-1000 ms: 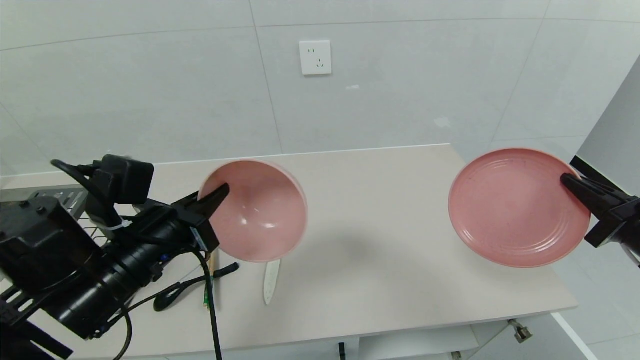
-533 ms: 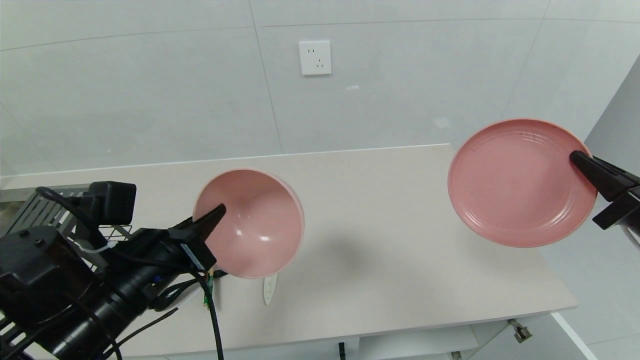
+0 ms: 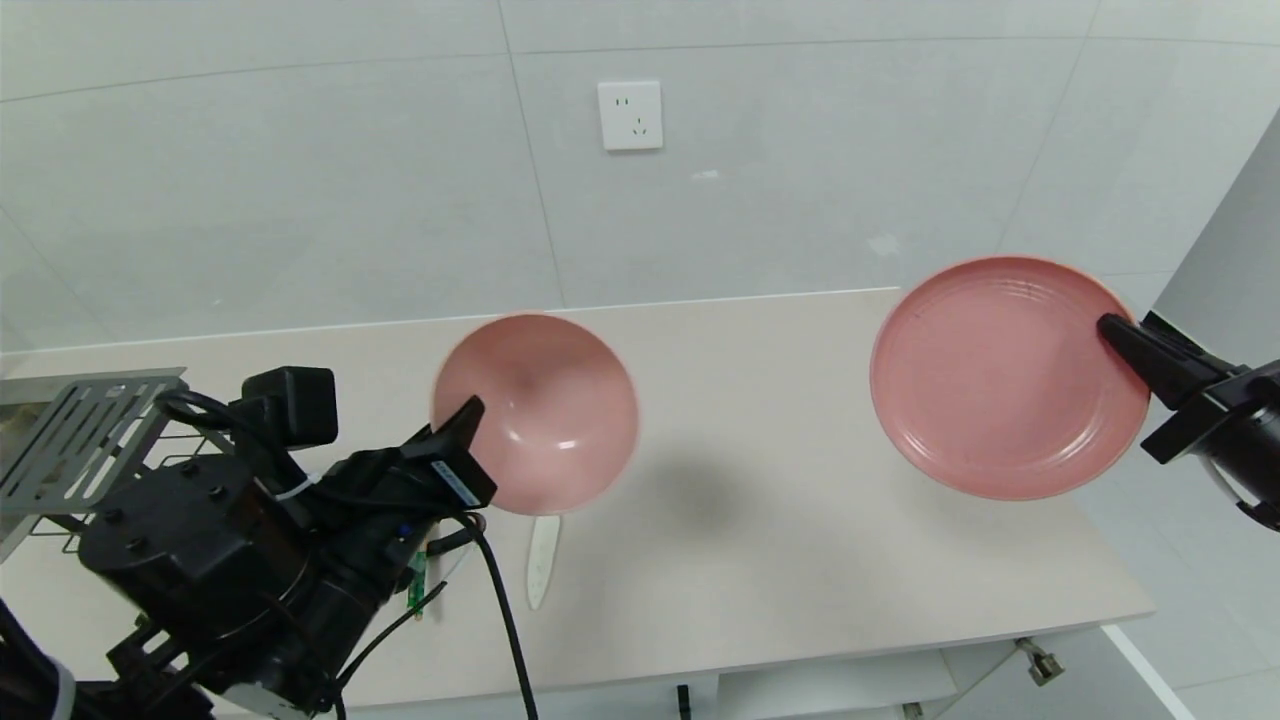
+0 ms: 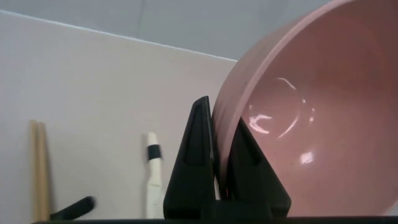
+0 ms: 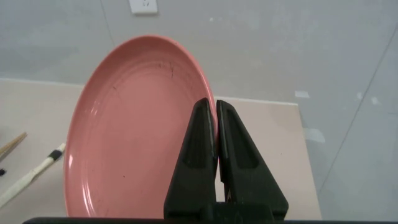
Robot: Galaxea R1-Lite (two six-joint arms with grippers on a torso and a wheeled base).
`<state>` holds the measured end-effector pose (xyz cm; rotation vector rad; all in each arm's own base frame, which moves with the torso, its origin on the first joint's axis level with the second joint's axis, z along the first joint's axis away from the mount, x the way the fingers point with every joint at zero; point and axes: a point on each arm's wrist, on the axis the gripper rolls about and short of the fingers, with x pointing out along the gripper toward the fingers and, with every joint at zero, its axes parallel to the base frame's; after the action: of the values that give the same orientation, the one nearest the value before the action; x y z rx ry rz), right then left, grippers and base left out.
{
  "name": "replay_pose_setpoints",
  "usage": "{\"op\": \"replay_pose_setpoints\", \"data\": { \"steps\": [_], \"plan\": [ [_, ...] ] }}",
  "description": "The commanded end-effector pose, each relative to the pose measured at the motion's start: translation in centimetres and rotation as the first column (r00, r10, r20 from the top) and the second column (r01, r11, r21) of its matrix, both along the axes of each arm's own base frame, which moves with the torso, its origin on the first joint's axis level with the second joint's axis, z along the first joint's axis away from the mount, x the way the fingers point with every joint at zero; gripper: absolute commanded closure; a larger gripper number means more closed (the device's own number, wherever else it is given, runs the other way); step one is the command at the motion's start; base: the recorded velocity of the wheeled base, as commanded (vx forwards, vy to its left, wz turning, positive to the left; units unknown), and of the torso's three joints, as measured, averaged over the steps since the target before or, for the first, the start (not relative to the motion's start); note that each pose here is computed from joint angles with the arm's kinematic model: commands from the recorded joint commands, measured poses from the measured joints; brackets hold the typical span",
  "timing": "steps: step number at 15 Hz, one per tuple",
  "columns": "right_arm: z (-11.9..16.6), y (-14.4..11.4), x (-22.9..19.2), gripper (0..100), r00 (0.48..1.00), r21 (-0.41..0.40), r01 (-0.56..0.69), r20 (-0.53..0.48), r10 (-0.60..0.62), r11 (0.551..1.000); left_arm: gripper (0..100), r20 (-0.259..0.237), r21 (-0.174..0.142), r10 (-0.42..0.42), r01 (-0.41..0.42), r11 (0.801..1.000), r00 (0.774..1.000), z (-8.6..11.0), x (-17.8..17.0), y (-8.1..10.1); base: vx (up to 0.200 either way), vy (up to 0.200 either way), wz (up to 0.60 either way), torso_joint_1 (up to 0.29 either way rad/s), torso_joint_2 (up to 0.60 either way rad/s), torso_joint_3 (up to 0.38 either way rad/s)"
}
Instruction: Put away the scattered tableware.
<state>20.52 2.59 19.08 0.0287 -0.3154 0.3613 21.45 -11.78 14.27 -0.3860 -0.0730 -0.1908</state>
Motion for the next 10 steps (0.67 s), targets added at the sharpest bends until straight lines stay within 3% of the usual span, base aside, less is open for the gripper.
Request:
{"op": "replay_pose_setpoints", "data": {
  "steps": [1, 2, 3, 4, 5, 10],
  "plan": [
    [-1.3, 0.3, 0.6, 100, 0.998, -0.013, -0.008, -0.058, 0.007, 1.000, 100, 0.039, -0.014, -0.062, 0.062, 0.998, 0.997, 1.0, -1.2, -1.1, 0.000, 0.000, 0.00, 0.000, 0.00, 0.000],
    [-1.6, 0.7, 0.4, 100, 0.997, -0.016, -0.027, -0.068, 0.026, 1.000, 100, 0.049, 0.046, -0.080, 0.077, 0.996, 0.996, 1.1, -2.2, -0.7, 0.000, 0.000, 0.00, 0.000, 0.00, 0.000],
    [-1.7, 0.9, 0.1, 100, 0.996, -0.018, -0.042, -0.075, 0.041, 0.999, 100, 0.048, 0.224, -0.105, 0.092, 0.970, 0.993, 0.4, -3.6, 0.8, 0.000, 0.000, 0.00, 0.000, 0.00, 0.000],
    [-1.6, 1.1, -0.1, 100, 0.996, -0.018, -0.050, -0.070, 0.049, 0.999, 100, 0.078, 0.325, -0.175, 0.141, 0.935, 0.981, 0.6, -3.6, 0.9, 0.000, 0.000, 0.00, 0.000, 0.00, 0.000],
    [-1.5, 1.1, -0.2, 100, 0.997, -0.017, -0.053, -0.063, 0.052, 0.998, 100, 0.107, 0.378, -0.197, 0.144, 0.915, 0.974, 0.9, -3.8, 1.0, 0.000, 0.000, 0.00, 0.000, 0.00, 0.000],
    [-0.7, 1.7, -1.1, 100, 0.996, -0.020, -0.087, -0.022, 0.086, 0.996, 100, 0.066, 0.394, -0.196, 0.155, 0.906, 0.978, 0.0, -6.7, 2.8, 0.000, 0.000, 0.00, 0.000, 0.00, 0.000]
  ]
}}
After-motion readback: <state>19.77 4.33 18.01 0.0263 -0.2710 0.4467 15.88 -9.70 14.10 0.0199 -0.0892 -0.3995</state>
